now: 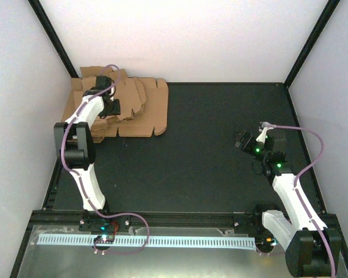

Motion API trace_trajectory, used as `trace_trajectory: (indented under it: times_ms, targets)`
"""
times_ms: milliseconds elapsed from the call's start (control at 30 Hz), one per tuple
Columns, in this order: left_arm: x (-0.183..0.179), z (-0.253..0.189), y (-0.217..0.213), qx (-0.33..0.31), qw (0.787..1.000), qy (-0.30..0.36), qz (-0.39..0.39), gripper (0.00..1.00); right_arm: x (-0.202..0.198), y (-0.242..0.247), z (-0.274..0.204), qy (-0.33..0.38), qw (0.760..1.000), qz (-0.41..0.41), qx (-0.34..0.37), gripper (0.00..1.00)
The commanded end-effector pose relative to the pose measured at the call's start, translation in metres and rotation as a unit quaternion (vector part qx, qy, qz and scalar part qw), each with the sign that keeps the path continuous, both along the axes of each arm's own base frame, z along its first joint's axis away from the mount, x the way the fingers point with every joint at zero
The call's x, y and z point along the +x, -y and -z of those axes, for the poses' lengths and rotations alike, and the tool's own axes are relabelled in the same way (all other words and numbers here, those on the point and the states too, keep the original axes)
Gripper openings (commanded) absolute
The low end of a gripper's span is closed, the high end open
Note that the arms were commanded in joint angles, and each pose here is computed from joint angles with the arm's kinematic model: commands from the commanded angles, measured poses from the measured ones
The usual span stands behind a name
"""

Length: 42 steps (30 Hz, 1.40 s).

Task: Fold the paper box

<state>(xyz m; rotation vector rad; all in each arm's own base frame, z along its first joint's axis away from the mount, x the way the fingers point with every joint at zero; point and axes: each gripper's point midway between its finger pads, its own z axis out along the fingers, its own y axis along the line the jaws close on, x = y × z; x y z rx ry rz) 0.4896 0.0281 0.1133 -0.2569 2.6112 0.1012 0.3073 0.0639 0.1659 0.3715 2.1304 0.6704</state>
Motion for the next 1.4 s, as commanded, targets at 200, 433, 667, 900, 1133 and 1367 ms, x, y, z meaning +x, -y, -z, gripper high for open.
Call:
trace_trajectory:
  times_ms: [200, 433, 667, 900, 1133, 1367]
  targets:
    - [0.005, 0.017, -0.018, 0.074, 0.994, -0.072, 0.023, 0.46, 0.005, -0.004, -0.009, -0.003, 1.000, -0.008, 0.006, 0.99]
    - [-0.001, 0.027, -0.014, 0.097, 0.987, -0.110, 0.063, 0.48, 0.005, -0.005, -0.006, -0.009, 1.000, -0.009, 0.007, 0.99]
    - [-0.001, 0.038, -0.011, 0.115, 0.980, -0.141, 0.085, 0.39, 0.007, -0.004, -0.003, -0.015, 1.000, -0.008, 0.009, 0.99]
    - [-0.002, 0.041, -0.019, 0.135, 0.975, -0.158, 0.075, 0.31, 0.008, -0.005, -0.003, -0.016, 1.000, -0.008, 0.009, 1.00]
    - [-0.001, 0.031, -0.017, 0.132, 0.978, -0.144, 0.068, 0.22, 0.008, -0.005, -0.001, -0.018, 1.000, -0.008, 0.010, 0.99]
    - [0.001, 0.015, -0.015, 0.138, 0.980, -0.126, 0.066, 0.19, 0.007, -0.005, 0.000, -0.020, 1.000, -0.009, 0.010, 1.00]
